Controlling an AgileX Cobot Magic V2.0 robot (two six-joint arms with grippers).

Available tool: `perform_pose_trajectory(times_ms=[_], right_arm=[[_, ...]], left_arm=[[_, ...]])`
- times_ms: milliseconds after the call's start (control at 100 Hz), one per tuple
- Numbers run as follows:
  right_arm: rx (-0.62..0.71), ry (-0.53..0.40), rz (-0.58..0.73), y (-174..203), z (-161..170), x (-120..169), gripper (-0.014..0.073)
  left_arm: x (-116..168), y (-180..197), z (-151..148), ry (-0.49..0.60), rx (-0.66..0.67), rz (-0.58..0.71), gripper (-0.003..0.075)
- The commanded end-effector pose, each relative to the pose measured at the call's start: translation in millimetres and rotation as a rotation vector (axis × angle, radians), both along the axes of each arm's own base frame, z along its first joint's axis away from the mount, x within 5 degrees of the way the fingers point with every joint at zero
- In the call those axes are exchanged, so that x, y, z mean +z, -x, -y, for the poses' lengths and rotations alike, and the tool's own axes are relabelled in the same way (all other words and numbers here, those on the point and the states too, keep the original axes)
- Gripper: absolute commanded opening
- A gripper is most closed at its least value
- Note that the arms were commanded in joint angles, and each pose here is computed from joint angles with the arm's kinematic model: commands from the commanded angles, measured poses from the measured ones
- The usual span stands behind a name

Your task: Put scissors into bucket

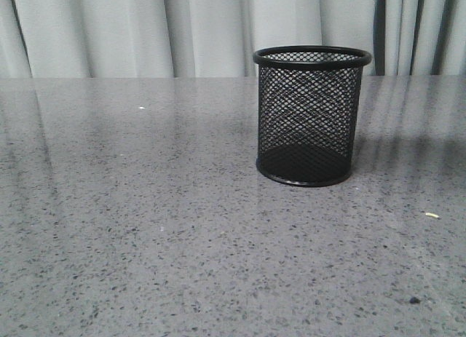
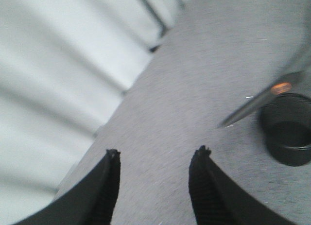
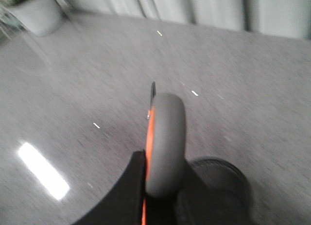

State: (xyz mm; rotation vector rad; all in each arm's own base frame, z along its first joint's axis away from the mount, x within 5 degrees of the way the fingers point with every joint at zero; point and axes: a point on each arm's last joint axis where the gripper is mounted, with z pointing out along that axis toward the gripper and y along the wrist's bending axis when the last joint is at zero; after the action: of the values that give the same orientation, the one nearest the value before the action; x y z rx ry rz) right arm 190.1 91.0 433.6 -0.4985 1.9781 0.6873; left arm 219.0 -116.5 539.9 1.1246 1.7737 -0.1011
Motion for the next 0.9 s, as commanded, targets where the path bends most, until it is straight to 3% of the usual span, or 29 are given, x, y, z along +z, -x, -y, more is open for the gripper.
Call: perform_pose_trajectory(times_ms=[0,270,630,890], right_arm=[[-0.054,0.077,-0.007,0,8,21,-0.0045],[0.045,0.275,-0.216,-11,6,32,-0.0045],[-0.017,0.309,-0.229,-15,11,30,-0.0045],[-0.012,0.332,-0.285,-6,13,11,-0.0045]], left_arm=[[27,19,-27,0.140,0.073,0.087,0.0314],[42,32,-65,0.263,0.189,0.125,0.0314],[43,35,-65,0.267,0.188,0.130,0.0314],[43,31,-64,0.277,0.184,0.127,0.0314]])
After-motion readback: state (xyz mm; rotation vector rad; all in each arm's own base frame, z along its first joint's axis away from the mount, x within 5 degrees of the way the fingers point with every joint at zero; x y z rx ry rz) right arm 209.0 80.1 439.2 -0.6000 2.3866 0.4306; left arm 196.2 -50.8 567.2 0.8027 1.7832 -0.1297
